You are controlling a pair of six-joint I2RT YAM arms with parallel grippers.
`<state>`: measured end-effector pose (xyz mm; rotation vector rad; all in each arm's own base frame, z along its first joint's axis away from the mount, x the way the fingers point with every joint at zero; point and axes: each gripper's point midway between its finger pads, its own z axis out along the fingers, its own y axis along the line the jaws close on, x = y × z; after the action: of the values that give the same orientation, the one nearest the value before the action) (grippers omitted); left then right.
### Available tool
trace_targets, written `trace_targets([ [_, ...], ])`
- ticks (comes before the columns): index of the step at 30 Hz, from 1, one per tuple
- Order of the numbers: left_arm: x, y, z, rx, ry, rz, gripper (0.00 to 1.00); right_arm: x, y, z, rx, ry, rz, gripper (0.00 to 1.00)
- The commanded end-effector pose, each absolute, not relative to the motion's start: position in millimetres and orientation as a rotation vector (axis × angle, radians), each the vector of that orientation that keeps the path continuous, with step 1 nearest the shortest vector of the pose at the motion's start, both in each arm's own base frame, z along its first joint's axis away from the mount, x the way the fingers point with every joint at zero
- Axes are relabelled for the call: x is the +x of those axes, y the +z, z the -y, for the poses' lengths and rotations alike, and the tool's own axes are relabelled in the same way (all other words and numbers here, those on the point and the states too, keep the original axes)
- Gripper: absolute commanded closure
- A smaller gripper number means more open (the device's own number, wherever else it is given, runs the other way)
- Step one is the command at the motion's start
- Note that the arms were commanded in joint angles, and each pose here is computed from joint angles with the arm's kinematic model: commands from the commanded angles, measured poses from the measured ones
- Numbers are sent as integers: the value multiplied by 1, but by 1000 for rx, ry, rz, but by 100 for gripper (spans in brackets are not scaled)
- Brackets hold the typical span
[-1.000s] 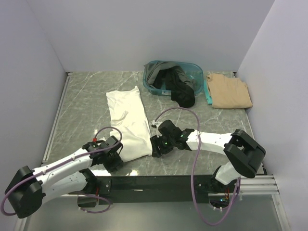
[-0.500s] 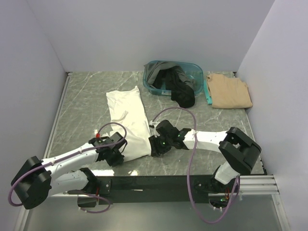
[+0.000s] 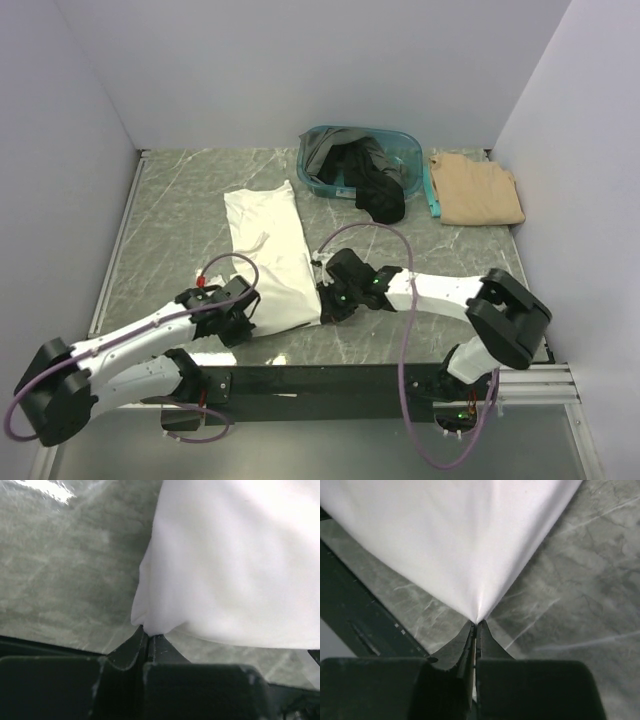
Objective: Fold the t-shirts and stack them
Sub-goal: Fold the tshirt
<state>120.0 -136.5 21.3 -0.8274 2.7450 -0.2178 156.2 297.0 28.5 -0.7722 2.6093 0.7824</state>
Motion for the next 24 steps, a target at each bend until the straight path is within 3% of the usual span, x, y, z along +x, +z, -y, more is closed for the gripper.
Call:
trace_targets([
  [1,114,41,134,-785,-260,-2736,99,136,47,-285,-816,817,-2607,100],
  [8,114,81,153,-794,-468,-2672,99,112,68,-275,-862,878,-2606,100],
  [16,168,141,148,-801,-447,-2387,99,156,116,-290,-709,847,-2496,100],
  [24,216,159,141,-736,-270,-2341,99,207,163,-300,-567,889,-2375,100],
])
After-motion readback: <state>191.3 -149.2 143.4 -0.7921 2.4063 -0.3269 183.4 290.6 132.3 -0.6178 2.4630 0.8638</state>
